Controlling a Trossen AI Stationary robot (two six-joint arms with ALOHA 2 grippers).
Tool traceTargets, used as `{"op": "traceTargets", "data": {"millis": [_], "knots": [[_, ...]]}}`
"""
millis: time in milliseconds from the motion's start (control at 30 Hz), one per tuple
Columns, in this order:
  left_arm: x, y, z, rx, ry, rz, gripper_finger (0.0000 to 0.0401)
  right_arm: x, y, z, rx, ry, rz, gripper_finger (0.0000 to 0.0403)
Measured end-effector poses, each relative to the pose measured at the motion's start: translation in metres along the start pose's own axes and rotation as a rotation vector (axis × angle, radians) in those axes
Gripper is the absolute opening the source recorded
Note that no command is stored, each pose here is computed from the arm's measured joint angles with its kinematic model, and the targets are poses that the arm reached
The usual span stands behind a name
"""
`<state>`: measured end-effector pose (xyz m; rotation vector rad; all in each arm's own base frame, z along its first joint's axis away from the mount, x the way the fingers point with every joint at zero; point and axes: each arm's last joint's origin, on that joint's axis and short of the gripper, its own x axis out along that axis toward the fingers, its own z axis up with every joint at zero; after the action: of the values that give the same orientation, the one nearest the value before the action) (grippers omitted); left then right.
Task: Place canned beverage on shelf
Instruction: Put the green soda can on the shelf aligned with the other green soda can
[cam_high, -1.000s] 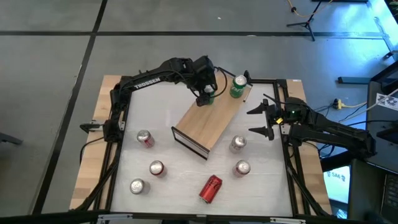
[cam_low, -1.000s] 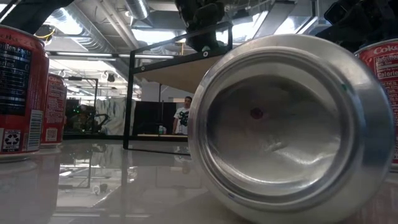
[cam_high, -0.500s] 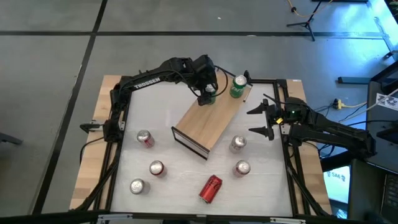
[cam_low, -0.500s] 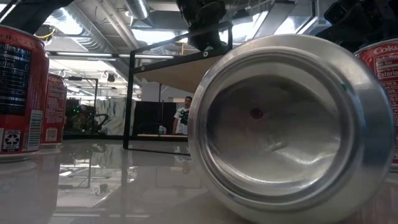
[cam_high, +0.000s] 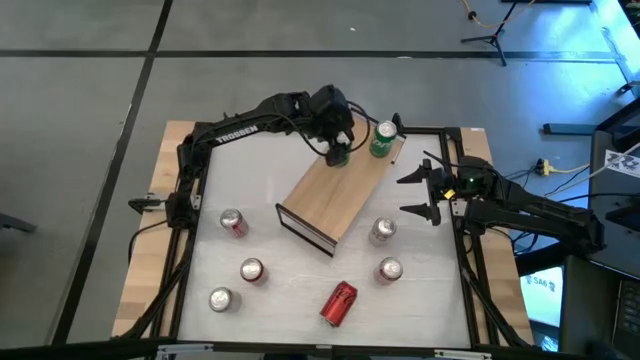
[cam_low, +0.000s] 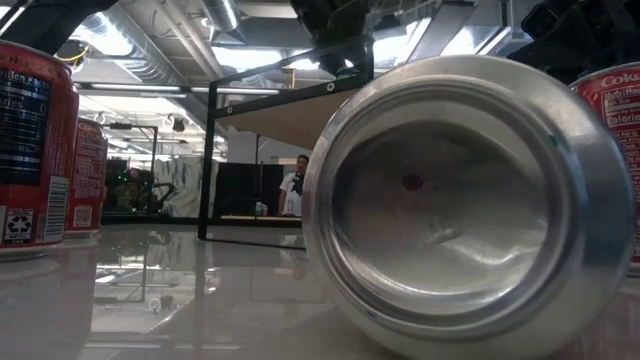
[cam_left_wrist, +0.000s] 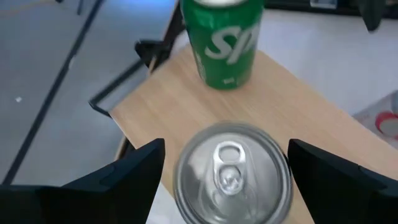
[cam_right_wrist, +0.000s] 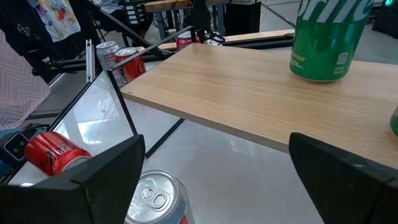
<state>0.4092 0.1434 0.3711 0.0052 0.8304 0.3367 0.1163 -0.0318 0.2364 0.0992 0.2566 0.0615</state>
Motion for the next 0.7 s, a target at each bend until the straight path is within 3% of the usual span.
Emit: {"op": "traceTargets", "data": {"millis": [267,700], "knots": [[0.0,0.0003,0.0012,-0.016,-0.012,0.012,0.0325,0.0,0.0,0.0,0.0,0.0,0.0,0.0392],[-0.0005,-0.003,-0.0026,-0.161,0.03,0.018,0.0324,0.0,0.0,-0.002,0.011,0.02,0.0,0.0392]]}}
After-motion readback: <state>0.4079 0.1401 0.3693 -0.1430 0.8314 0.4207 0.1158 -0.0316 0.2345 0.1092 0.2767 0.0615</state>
